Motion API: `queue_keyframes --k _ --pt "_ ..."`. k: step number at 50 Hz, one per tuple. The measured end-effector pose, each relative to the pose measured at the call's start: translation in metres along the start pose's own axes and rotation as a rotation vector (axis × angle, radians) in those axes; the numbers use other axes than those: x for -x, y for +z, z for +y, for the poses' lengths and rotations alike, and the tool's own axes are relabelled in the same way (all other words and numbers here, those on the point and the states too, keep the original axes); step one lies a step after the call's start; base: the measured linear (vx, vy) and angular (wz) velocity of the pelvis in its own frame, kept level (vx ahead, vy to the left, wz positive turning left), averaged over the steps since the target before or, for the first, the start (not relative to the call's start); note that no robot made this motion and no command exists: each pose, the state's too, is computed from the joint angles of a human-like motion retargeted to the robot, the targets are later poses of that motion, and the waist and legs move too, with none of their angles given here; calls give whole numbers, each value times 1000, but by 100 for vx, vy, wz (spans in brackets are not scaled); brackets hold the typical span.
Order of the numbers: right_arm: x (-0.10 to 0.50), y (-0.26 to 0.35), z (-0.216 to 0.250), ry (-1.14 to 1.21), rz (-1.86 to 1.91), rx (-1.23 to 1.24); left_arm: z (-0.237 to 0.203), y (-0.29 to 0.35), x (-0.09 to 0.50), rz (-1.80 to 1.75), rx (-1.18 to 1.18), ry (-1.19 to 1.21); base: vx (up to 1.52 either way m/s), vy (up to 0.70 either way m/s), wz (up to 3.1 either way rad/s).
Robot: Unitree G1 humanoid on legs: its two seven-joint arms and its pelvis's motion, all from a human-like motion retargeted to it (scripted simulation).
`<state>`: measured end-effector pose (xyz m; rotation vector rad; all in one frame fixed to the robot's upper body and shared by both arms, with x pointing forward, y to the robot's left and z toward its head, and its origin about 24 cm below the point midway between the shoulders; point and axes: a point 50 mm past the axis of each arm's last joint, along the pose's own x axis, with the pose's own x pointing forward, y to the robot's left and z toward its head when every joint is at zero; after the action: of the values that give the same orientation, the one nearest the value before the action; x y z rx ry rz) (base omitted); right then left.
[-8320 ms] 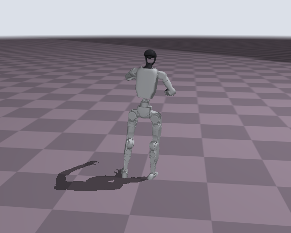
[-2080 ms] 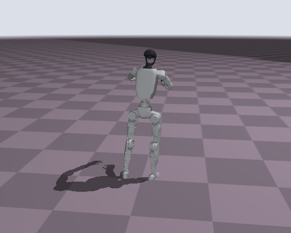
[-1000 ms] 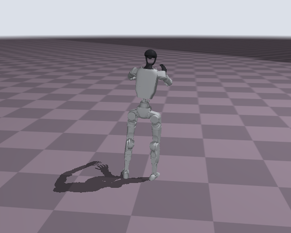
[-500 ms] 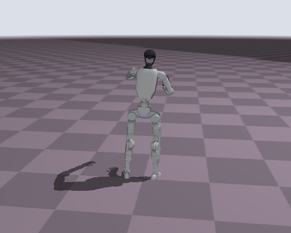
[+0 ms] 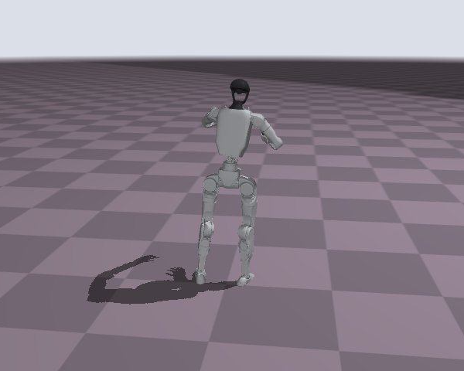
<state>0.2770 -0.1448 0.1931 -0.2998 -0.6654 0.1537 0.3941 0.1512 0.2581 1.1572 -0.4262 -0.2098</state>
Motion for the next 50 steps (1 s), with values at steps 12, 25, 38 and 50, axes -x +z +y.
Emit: queue_keyframes --k 12,25,38,50 --pt "-102 33 18 -243 -177 61 -28 -15 -3 87 12 -18 -1 2 -21" --pt "-137 -11 20 -337 134 124 -35 -3 -12 67 77 -20 3 4 29" --pt "16 -11 3 -302 35 -23 -3 26 7 -154 38 57 2 -2 30" --pt "-155 -13 15 -424 218 84 -30 -2 -14 55 13 -17 -2 -1 -37"
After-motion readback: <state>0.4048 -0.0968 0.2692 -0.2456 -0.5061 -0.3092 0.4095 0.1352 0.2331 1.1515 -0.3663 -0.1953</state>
